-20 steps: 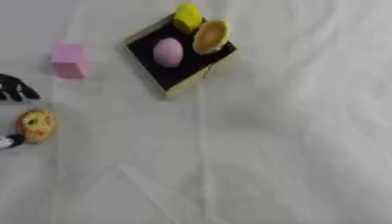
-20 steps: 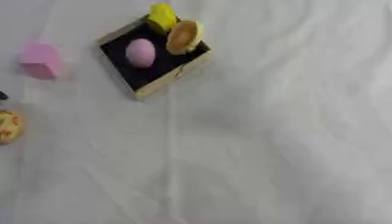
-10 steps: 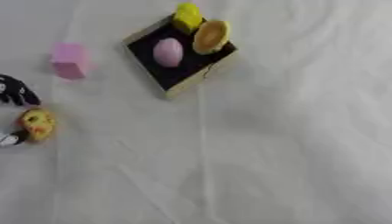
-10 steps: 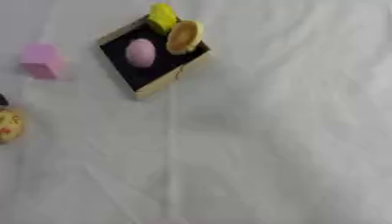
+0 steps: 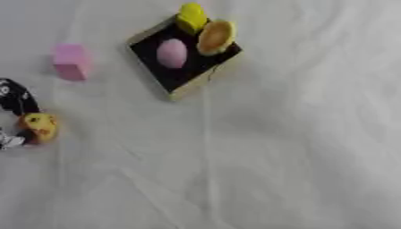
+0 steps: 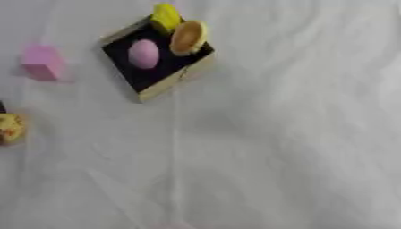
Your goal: Pick up objects on the table and place them in the box.
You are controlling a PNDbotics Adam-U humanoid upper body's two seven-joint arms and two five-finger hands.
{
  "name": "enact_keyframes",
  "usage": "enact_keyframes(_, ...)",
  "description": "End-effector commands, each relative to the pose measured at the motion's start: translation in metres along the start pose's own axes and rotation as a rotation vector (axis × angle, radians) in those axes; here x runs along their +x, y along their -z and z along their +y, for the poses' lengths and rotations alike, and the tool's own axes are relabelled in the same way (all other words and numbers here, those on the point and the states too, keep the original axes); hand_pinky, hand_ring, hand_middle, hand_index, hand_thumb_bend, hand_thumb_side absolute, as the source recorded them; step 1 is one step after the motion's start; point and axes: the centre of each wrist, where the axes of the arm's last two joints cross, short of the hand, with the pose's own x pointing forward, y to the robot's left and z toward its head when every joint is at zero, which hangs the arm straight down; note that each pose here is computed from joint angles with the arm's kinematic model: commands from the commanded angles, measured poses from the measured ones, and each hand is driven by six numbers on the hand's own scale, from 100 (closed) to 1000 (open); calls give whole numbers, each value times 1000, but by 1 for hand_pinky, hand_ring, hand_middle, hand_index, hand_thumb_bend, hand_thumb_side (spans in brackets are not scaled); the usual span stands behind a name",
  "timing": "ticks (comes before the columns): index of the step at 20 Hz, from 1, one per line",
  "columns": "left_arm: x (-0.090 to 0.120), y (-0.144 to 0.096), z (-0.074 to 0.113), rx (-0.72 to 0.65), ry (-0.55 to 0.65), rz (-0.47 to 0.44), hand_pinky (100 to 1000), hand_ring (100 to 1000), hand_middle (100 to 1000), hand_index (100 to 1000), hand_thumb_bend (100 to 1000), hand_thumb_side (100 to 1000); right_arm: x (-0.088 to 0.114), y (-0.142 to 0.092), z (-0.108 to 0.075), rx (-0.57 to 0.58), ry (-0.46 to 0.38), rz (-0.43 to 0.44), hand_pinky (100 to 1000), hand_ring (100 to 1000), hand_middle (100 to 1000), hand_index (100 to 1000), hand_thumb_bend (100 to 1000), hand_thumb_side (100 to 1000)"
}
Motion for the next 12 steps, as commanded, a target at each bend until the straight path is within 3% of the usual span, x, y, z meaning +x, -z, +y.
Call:
enact_keyframes(1, 0, -3, 7, 10, 63, 6, 650, 576, 529, 604, 162, 181, 6, 6, -5, -2, -6, -19, 933, 825, 643, 812, 100, 470)
enact_keyframes(7, 7, -1, 7, 46, 140, -38, 623, 538, 490, 548, 100, 192, 5, 4, -4, -3, 0, -7, 935, 825, 643, 812, 100, 470)
enact_keyframes(12, 28, -13, 21, 128, 190, -110, 622, 535, 503, 577, 100, 166, 4, 1, -5, -9, -3, 4, 936, 825, 643, 812, 100, 470)
